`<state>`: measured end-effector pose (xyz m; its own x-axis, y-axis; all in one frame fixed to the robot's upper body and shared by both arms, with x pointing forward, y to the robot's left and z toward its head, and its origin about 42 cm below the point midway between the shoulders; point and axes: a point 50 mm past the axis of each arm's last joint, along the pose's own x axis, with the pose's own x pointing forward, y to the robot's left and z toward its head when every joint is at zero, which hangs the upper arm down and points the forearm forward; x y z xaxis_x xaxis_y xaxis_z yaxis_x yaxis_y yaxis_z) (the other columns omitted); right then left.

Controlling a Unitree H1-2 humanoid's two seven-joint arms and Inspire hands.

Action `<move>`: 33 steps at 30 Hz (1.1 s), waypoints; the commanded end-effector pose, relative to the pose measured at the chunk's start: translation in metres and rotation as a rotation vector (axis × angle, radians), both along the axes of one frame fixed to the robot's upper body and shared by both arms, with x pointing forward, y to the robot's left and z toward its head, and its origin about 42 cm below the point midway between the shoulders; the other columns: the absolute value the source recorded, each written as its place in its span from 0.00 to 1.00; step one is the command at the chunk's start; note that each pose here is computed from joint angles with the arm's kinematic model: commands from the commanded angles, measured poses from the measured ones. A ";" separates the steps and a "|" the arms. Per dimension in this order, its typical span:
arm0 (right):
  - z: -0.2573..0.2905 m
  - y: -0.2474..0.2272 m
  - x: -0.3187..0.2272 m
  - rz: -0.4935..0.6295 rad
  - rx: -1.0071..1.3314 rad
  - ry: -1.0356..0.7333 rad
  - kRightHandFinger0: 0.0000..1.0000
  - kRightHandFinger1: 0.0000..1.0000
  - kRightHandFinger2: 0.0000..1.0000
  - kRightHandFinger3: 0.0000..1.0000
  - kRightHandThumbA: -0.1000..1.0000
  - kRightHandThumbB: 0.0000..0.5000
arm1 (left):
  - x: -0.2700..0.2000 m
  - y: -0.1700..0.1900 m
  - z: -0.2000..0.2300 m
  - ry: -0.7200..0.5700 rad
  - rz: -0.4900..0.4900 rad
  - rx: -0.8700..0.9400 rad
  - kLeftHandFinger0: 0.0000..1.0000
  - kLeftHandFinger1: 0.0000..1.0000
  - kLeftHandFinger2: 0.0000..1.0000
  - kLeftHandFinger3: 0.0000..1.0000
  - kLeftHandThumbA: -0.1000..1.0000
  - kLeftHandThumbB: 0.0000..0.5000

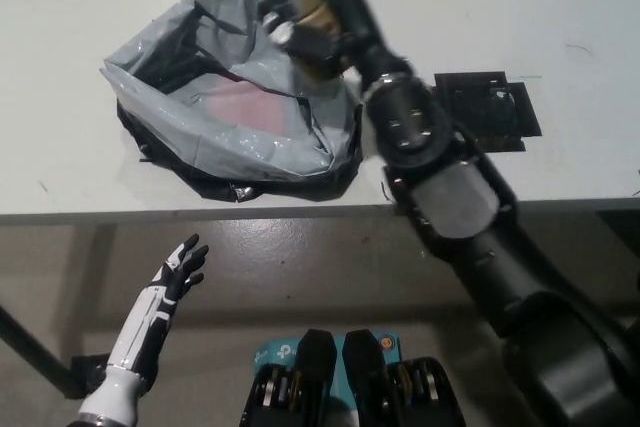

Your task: Use the right hand to pick up a bottle of protein shake and place it into a plastic bag on the left side

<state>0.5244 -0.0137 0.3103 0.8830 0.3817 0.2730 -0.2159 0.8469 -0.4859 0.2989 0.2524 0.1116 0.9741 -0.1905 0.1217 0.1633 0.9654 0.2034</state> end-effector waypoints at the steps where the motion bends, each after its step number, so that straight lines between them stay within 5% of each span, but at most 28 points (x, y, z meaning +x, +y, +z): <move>1: 0.053 0.082 -0.008 0.072 -0.432 -0.396 0.00 0.36 0.84 0.87 0.00 0.26 | 0.003 -0.001 0.022 -0.075 -0.032 0.035 1.00 1.00 1.00 1.00 1.00 0.43; 6: 0.044 0.094 -0.007 0.066 -0.518 -0.378 0.01 0.45 0.91 0.93 0.00 0.26 | 0.005 -0.001 0.024 -0.086 -0.044 0.052 1.00 1.00 1.00 1.00 1.00 0.44; 11: 0.040 0.102 -0.010 0.075 -0.528 -0.375 0.03 0.45 0.84 0.83 0.00 0.31 | 0.005 -0.003 0.025 -0.084 -0.057 0.071 1.00 1.00 1.00 1.00 1.00 0.44; 12: 0.038 0.103 -0.011 0.073 -0.520 -0.378 0.10 0.50 0.90 0.94 0.01 0.40 | 0.005 -0.004 0.026 -0.082 -0.060 0.074 1.00 1.00 1.00 1.00 1.00 0.44; 14: 0.035 0.104 -0.011 0.091 -0.516 -0.344 0.54 0.84 1.00 1.00 0.34 0.50 | 0.005 -0.005 0.026 -0.078 -0.063 0.075 1.00 1.00 1.00 1.00 1.00 0.45; 15: 0.034 0.104 -0.010 0.104 -0.521 -0.329 0.60 0.87 1.00 1.00 0.38 0.54 | 0.005 -0.005 0.027 -0.079 -0.064 0.075 1.00 1.00 1.00 1.00 1.00 0.45; 16: 0.033 0.104 -0.009 0.137 -0.547 -0.286 1.00 1.00 1.00 1.00 0.59 0.67 | 0.005 -0.005 0.027 -0.079 -0.065 0.075 1.00 1.00 1.00 1.00 1.00 0.47; 18: 0.035 0.104 -0.008 0.162 -0.590 -0.259 1.00 1.00 1.00 1.00 0.68 0.74 | 0.006 -0.004 0.029 -0.078 -0.064 0.087 1.00 1.00 1.00 1.00 1.00 0.49; 23: 0.041 0.100 -0.003 0.153 -0.642 -0.264 1.00 1.00 1.00 1.00 0.88 0.75 | 0.011 -0.004 0.032 -0.093 -0.062 0.075 1.00 1.00 1.00 1.00 1.00 0.47; 33: 0.061 0.086 0.004 0.150 -0.578 -0.297 1.00 1.00 1.00 1.00 0.92 0.82 | 0.006 -0.002 0.027 -0.084 -0.048 0.077 1.00 1.00 1.00 1.00 1.00 0.40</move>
